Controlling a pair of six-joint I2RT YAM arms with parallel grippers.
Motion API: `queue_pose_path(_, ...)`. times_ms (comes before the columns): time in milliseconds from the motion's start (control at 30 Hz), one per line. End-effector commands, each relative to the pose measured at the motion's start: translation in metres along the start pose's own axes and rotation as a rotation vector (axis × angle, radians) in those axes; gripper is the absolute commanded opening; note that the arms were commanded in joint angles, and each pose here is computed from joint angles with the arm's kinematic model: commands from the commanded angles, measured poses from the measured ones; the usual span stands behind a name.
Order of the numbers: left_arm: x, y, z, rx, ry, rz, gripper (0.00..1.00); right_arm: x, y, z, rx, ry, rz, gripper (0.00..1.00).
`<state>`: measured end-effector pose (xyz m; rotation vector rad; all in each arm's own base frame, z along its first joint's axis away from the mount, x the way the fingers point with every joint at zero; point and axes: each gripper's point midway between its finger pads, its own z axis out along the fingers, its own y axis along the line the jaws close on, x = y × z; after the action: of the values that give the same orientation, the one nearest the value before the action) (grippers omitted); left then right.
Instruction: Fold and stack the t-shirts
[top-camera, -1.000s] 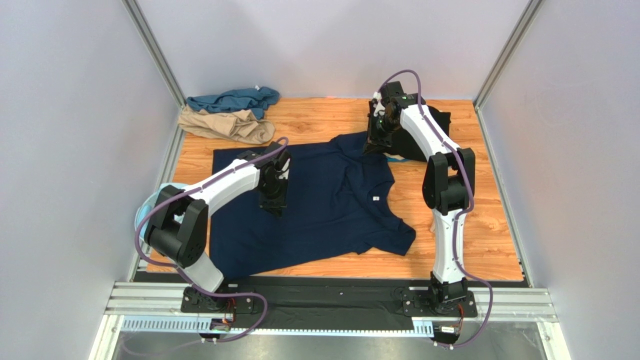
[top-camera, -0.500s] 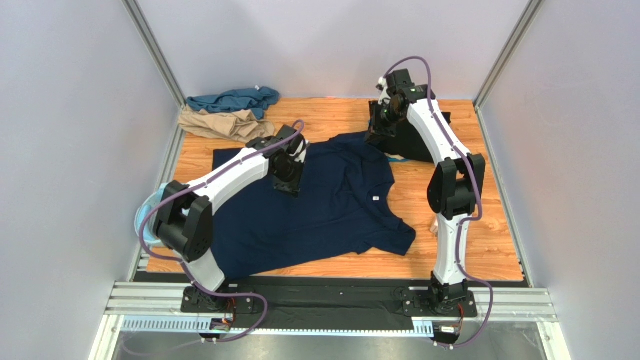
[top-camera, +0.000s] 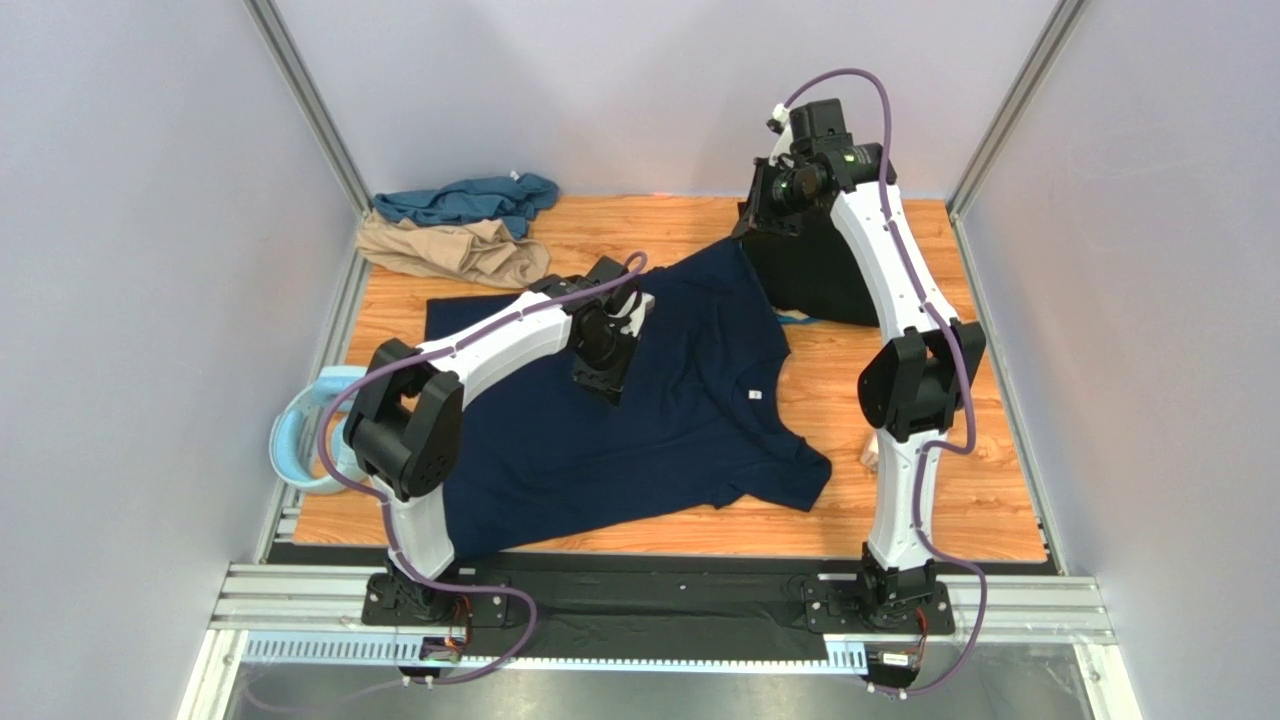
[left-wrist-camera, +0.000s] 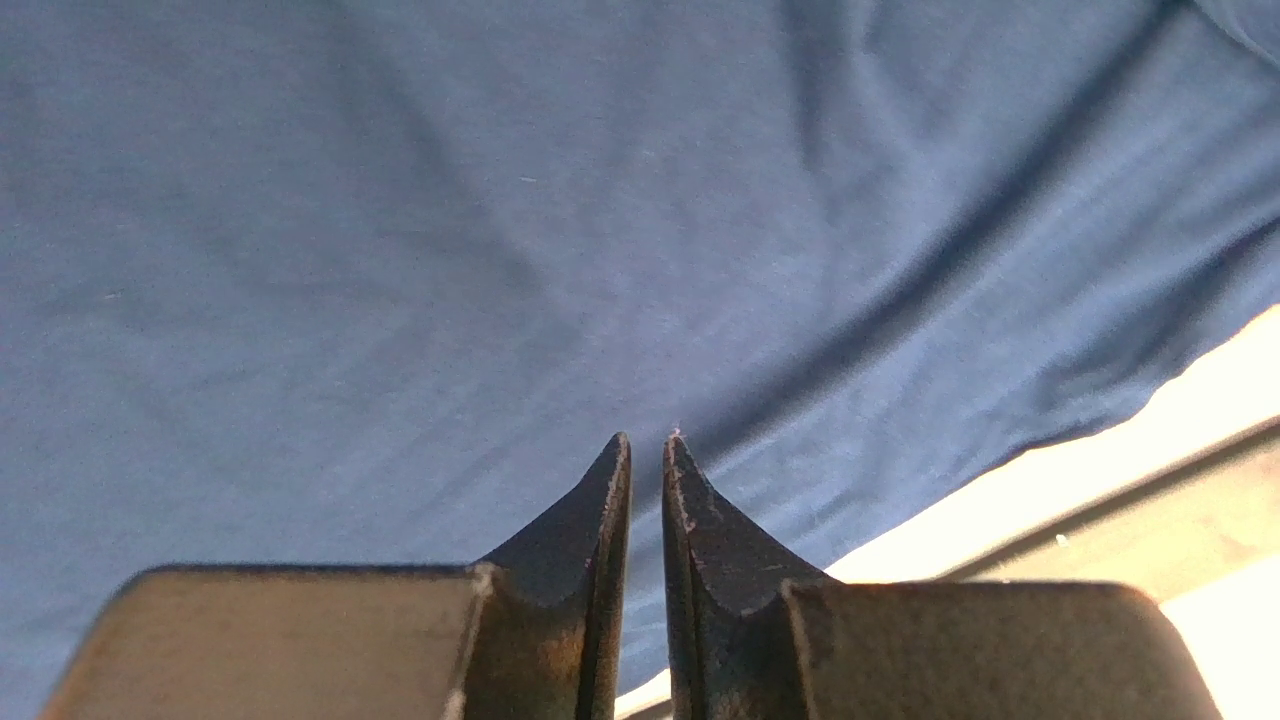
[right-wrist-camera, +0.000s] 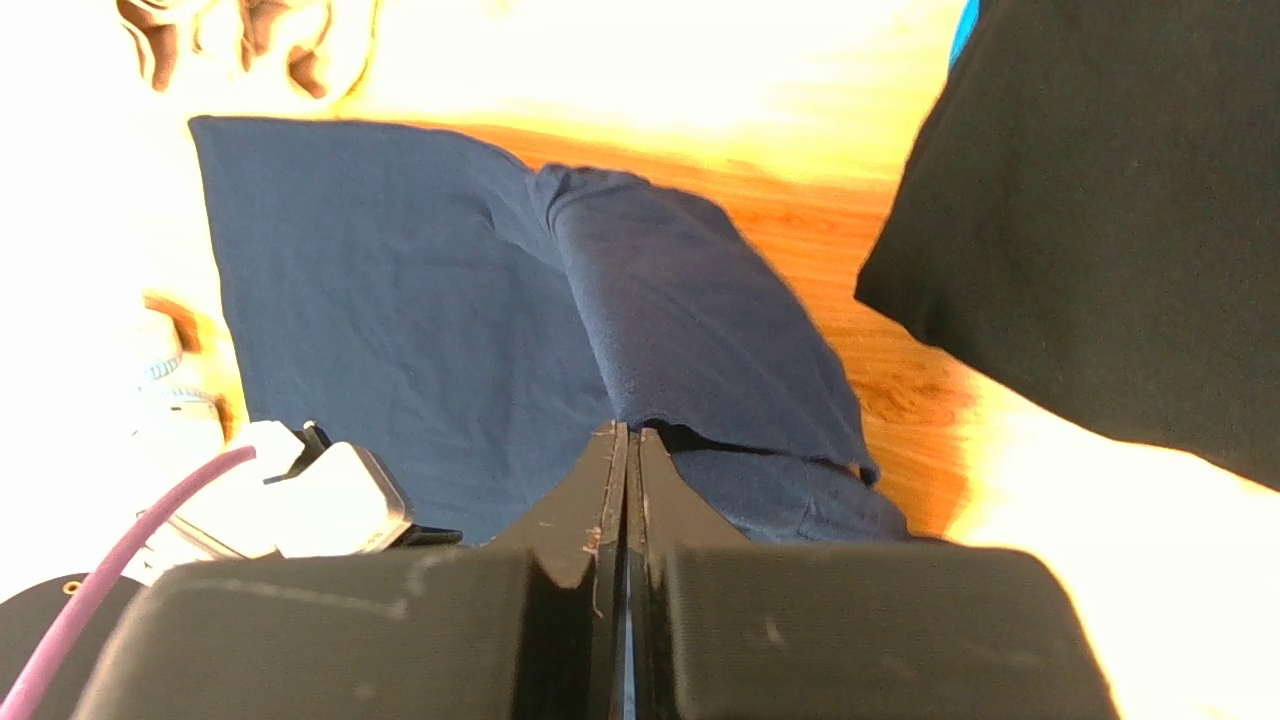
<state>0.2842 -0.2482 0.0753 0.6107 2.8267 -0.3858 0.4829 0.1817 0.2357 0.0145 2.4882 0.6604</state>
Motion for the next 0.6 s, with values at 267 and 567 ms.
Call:
queue_pose_path(267, 0.028, -0.031, 0.016, 0.104, 0.120, 0.115, 0.20, 0.063, -0.072, 0.038, 0.165, 0.189, 0.072, 0.00)
queue_pose_path(567, 0.084, -0.021, 0.031, 0.081, 0.245, 0.131, 0.20, 0.011, -0.074, 0.023, 0.166, 0.029, 0.064, 0.00)
